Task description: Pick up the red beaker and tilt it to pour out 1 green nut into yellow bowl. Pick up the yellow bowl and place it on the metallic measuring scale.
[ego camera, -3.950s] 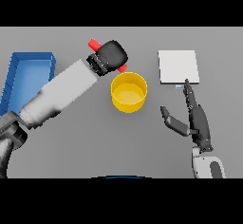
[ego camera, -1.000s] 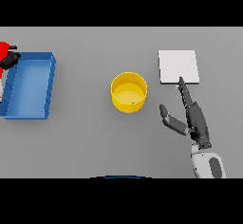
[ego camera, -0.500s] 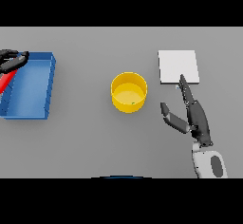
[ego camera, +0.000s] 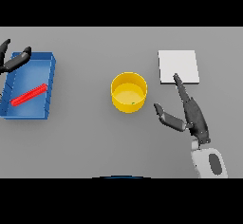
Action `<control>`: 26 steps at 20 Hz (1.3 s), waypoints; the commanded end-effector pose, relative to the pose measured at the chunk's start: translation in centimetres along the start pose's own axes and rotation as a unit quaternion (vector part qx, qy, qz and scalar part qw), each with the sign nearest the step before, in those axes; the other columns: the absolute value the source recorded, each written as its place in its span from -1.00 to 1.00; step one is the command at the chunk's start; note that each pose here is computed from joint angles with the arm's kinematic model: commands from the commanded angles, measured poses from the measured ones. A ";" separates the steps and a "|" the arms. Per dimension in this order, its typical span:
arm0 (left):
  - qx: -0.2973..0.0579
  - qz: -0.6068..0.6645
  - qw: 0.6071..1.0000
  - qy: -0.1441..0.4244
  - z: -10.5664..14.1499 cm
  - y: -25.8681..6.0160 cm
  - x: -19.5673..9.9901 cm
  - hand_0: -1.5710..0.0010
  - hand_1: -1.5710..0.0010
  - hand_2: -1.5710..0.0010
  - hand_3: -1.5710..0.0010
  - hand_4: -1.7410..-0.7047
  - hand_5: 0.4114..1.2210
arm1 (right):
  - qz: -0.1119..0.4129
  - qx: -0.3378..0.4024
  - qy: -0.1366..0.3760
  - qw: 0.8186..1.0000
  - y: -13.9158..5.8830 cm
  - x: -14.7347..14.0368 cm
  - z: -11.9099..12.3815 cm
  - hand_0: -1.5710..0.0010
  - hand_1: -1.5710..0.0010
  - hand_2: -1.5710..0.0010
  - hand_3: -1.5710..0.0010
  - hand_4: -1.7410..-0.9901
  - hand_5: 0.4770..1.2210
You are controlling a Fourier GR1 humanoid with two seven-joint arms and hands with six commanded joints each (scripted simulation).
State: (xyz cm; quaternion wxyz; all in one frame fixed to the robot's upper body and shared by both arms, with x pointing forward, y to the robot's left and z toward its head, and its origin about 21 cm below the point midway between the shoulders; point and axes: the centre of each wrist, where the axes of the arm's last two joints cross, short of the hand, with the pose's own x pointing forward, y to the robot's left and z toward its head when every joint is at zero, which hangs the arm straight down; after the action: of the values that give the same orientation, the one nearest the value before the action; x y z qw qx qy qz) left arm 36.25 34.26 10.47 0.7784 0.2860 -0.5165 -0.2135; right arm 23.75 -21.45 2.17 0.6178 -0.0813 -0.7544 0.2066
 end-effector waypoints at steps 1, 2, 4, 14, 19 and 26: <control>0.000 0.007 1.000 -0.007 0.0 0.0 0.4 0.96 0.96 0.96 0.96 0.84 -0.41 | 0.017 0.025 -0.010 1.000 -0.2 0.2 -0.5 1.00 1.00 1.00 1.00 0.76 -0.50; 0.001 0.013 1.000 -0.010 0.1 -0.2 0.2 0.97 0.97 0.97 0.97 0.83 -0.39 | 0.044 0.054 -0.014 0.997 -0.5 0.4 -0.9 1.00 1.00 1.00 1.00 0.74 -0.49; -0.006 0.018 1.000 -0.017 0.2 -0.7 0.3 0.98 0.98 0.98 0.98 0.82 -0.37 | 0.134 0.094 -0.011 0.986 -0.9 0.9 -2.3 1.00 1.00 1.00 1.00 0.65 -0.54; -0.015 0.019 1.000 -0.008 0.6 -0.2 -0.1 1.00 1.00 1.00 1.00 0.80 -0.31 | 0.388 0.294 -0.112 0.866 0.7 4.1 -8.4 1.00 1.00 1.00 1.00 0.54 -0.56; -0.011 0.022 1.000 -0.012 0.6 0.1 -0.6 1.00 1.00 1.00 1.00 0.80 -0.30 | 0.431 0.361 -0.126 0.817 1.8 3.6 -10.1 1.00 1.00 1.00 1.00 0.56 -0.56; -0.013 0.017 1.000 -0.012 0.6 -0.1 -0.4 1.00 1.00 1.00 1.00 0.80 -0.29 | 0.469 0.433 -0.111 0.762 4.4 3.9 -12.6 1.00 1.00 1.00 1.00 0.54 -0.48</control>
State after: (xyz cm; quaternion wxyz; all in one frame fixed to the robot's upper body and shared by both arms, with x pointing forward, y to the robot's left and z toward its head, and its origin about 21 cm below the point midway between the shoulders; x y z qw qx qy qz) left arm 35.57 34.27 10.29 0.7794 0.2646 -0.5278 -0.2097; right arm 34.42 -13.31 5.77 0.3258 -0.1261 -0.5154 0.7825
